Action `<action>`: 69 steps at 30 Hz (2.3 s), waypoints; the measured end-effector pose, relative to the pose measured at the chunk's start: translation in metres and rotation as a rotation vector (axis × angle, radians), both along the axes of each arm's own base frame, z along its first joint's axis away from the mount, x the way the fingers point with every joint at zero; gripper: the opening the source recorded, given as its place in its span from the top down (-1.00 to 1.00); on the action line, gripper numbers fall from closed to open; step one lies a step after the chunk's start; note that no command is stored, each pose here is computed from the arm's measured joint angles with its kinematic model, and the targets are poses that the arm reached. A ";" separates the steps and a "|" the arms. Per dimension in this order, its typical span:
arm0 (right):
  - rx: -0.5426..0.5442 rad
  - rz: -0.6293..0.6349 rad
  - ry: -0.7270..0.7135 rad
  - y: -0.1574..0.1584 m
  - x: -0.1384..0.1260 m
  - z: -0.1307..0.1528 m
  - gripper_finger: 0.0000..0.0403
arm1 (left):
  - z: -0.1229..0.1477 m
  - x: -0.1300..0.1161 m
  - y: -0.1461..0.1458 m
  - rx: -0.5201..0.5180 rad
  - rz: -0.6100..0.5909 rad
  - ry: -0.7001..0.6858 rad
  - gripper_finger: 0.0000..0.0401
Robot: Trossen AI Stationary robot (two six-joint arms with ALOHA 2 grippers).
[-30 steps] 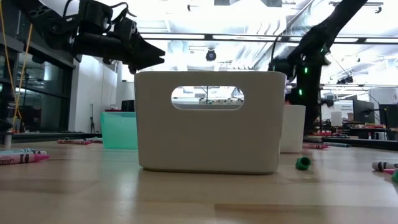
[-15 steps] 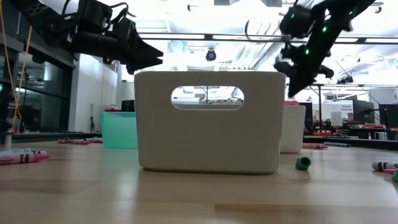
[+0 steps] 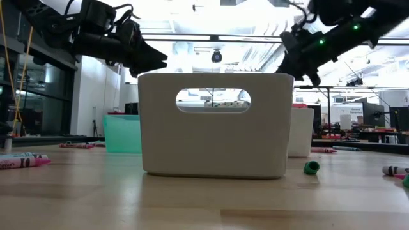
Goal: Sort crayons
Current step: Put the white crayon into the gray bin
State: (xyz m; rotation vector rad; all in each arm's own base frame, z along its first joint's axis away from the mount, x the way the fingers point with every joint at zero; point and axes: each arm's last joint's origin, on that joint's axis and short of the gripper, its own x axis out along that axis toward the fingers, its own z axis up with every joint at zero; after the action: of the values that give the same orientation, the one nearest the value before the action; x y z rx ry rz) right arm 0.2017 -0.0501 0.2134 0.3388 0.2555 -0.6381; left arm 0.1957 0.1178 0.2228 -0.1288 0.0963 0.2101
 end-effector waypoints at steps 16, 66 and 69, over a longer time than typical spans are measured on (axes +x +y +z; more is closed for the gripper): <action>0.140 -0.191 0.248 -0.013 -0.005 0.001 1.00 | 0.002 0.004 -0.006 0.033 -0.033 -0.010 0.16; 0.520 -0.215 1.006 -0.180 0.027 -0.087 0.97 | 0.000 0.008 -0.015 -0.016 -0.074 -0.008 0.16; 0.473 -0.200 1.028 -0.174 0.031 -0.084 0.98 | 0.001 0.008 -0.015 -0.015 -0.074 -0.010 0.16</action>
State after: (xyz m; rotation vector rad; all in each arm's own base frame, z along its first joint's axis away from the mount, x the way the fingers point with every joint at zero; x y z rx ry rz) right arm 0.2327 -0.2241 0.1299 0.4697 1.3838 -0.9116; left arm 0.2041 0.1026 0.2236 -0.1408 0.0924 0.1353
